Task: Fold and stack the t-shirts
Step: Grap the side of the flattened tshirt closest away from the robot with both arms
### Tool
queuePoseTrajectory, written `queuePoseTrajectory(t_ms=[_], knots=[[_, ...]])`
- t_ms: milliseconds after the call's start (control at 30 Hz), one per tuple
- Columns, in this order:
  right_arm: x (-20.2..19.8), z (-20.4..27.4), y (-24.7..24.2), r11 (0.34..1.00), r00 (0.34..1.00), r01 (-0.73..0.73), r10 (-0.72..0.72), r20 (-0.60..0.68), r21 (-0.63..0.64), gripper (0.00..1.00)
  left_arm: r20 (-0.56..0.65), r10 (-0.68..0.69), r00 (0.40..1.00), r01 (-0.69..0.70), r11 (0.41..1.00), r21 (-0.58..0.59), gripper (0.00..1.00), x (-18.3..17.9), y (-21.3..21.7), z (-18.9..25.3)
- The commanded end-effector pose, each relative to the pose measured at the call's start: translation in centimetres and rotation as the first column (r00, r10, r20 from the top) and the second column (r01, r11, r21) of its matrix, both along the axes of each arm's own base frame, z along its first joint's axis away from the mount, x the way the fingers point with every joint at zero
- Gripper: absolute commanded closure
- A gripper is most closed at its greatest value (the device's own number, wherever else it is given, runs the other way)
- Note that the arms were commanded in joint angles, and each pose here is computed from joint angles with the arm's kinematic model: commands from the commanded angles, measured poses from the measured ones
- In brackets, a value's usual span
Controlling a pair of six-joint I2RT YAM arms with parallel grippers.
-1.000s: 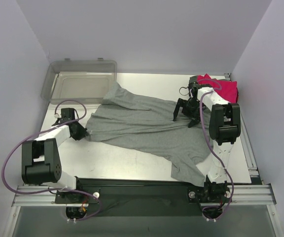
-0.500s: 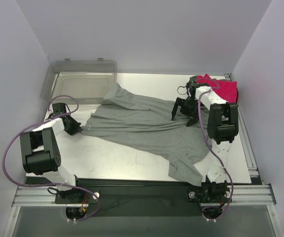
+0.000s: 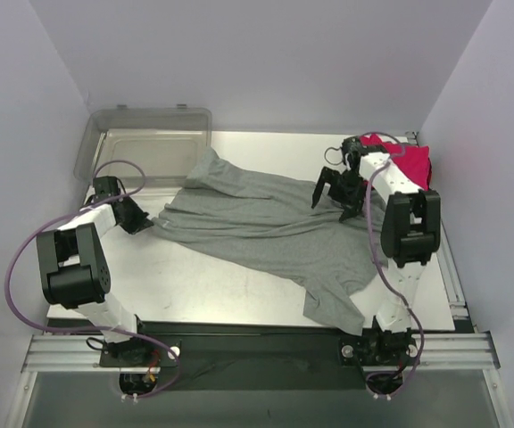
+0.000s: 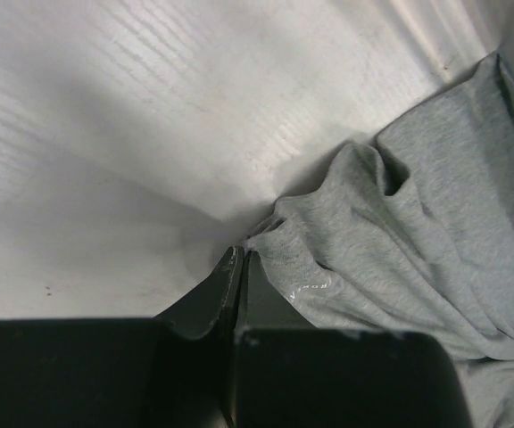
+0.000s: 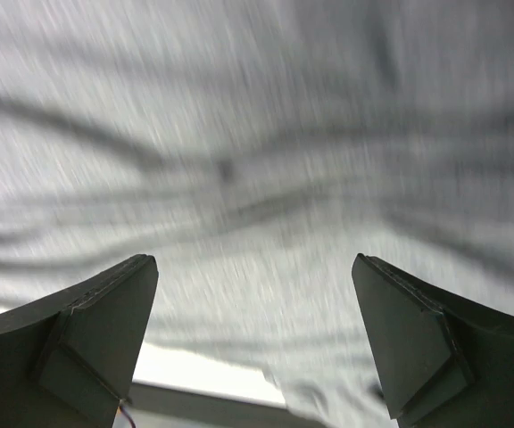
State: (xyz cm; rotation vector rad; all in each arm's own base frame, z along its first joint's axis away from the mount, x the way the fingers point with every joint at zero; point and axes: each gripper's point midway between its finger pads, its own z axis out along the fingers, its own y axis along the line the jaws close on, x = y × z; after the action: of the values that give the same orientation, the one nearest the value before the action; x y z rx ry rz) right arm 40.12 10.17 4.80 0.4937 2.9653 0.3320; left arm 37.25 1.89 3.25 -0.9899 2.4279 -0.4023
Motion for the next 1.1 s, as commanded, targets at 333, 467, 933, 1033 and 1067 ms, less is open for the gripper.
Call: queuePoseTrajectory(t_ms=[333,467,933,1033,1067], knots=[[-14.6,0.8,-1.9,0.998,0.985,0.016,-0.027,-0.173,-0.065,0.02,0.052,-0.082,0.995,0.081,0.997,0.016,1.0,1.5,-0.2,2.4],[-16.1,-0.3,-2.6,0.995,0.975,0.023,-0.045,-0.217,-0.101,0.02,0.039,-0.094,0.995,0.093,0.996,0.016,1.0,1.4,-0.2,2.0],[-16.2,-3.4,-4.7,0.981,0.941,0.071,-0.126,-0.314,-0.18,0.02,0.048,-0.112,0.993,0.111,0.994,0.022,1.0,2.6,0.0,2.0],[-15.7,-3.6,-5.3,0.978,0.939,0.089,-0.147,-0.312,-0.19,0.02,0.064,-0.123,0.99,0.122,0.992,0.022,1.0,3.1,-0.1,2.1],[-15.5,-3.7,-5.5,0.976,0.938,0.093,-0.152,-0.311,-0.195,0.02,0.069,-0.123,0.99,0.122,0.992,0.021,1.0,3.3,-0.1,2.1]])
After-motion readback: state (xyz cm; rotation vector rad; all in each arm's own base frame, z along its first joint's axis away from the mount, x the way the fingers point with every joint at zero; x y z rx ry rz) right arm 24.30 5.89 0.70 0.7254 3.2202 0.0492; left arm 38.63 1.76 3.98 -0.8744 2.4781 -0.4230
